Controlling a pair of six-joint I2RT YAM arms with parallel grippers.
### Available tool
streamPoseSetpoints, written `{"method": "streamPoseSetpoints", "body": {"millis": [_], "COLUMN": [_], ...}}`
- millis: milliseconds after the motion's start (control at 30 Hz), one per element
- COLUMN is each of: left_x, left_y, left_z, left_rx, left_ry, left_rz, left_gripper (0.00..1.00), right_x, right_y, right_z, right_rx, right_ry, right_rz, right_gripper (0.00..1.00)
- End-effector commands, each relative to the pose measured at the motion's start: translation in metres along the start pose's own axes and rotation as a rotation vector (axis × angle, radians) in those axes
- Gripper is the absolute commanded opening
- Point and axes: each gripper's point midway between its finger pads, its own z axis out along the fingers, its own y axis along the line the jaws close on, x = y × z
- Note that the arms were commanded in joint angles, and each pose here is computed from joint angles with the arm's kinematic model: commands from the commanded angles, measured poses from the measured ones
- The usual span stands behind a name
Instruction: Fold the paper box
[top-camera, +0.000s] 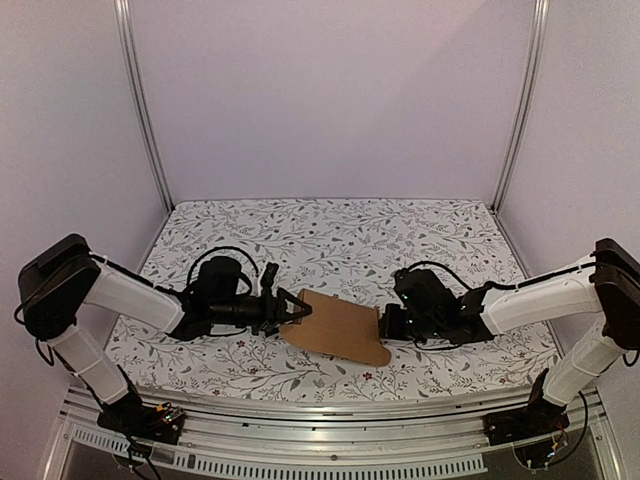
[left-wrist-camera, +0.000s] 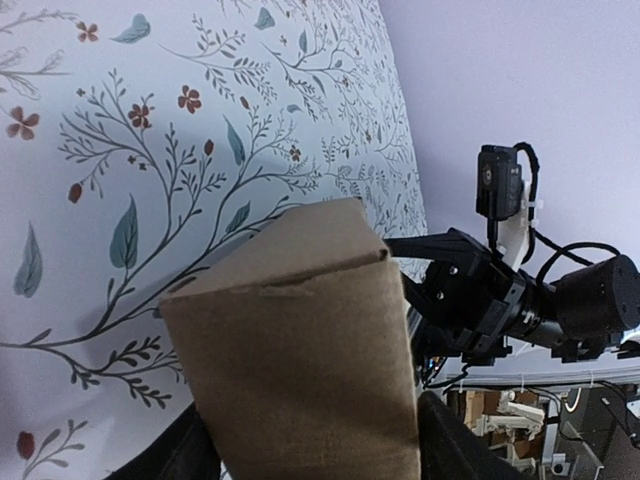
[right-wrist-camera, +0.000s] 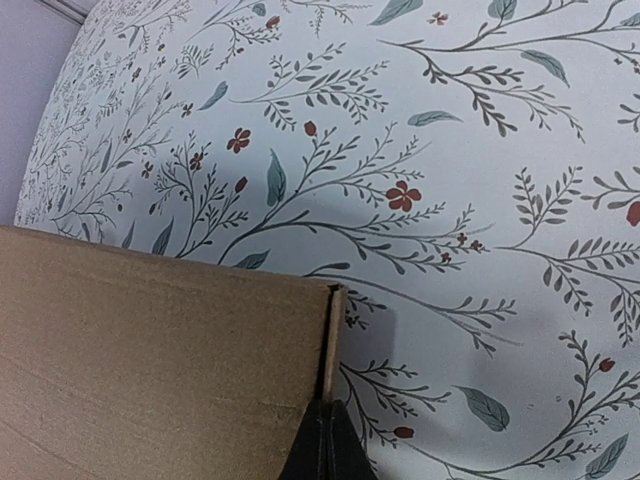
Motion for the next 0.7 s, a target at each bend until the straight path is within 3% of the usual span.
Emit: {"method": "streamPoseSetpoints", "body": {"millis": [0,167,267,400,667], "left_x": [-0.006,-0.004,-0.004,-0.004,-0.004], "left_y": [-0.001,-0.003,-0.005,-0.004,-0.005], "left_z": [0.002,0.002,0.0,-0.005,-0.024], "left_rx": [0.018,0.032,0.034,0.034,0.067], "left_ry": [0.001,0.007,0.009,0.005,-0.015], "left_rz": [-0.008,-0.019,-0.026,-0.051,-0.147], "left_gripper": [0.55,0.35,0.25,0.19,0.18], "right_x": [0.011,0.006,-0.002,-0.014,-0.025], "right_y": [-0.02,-0.011,-0.002,0.01,0.039], "right_z": [0.001,-0.002,-0.009,-0.026,-0.075], "right_rx": [0.078,0.054,0.021,-0.03,-0.184], "right_ry": [0.046,0.036,0.018,-0.018,-0.046], "right_rz": [-0.038,-0.061,-0.09,-0.154,-0.381], "right_gripper": [0.0,0.0,0.07,0.19,0.35]}}
